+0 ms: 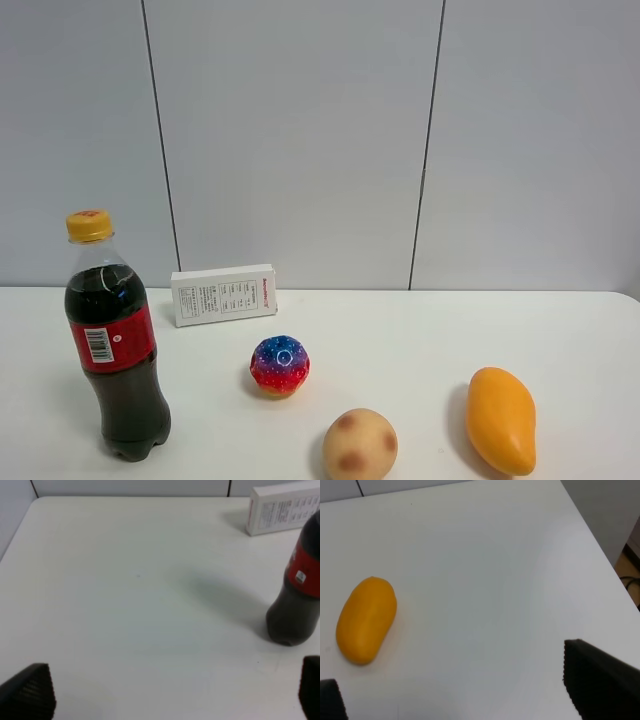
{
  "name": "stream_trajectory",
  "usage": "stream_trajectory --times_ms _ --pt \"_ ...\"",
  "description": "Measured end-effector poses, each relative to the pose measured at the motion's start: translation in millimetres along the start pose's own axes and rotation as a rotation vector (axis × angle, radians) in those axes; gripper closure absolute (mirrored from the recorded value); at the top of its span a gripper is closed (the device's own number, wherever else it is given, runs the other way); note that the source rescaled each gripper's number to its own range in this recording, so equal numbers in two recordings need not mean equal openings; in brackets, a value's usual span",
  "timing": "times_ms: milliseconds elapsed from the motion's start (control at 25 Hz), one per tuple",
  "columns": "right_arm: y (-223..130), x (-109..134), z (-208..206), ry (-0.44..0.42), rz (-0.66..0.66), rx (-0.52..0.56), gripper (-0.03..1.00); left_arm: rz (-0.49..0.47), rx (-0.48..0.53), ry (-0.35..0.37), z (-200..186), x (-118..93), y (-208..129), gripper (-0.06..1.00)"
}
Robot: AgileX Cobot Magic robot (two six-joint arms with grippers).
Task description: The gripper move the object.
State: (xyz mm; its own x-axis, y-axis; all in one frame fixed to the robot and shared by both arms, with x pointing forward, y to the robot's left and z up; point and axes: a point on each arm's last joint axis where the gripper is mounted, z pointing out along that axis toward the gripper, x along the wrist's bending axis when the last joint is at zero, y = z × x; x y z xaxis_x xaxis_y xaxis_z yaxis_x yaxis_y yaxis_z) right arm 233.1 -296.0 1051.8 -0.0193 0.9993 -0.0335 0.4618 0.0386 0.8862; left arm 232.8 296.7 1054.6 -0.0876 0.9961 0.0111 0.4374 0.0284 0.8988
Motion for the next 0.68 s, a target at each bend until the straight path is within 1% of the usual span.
stream_trajectory --times_ms 680 --pt "0.0 -0.5 0.0 -0.005 -0.003 0.0 0.1 0.0 0.0 0.0 0.0 0.0 0.0 -0.06"
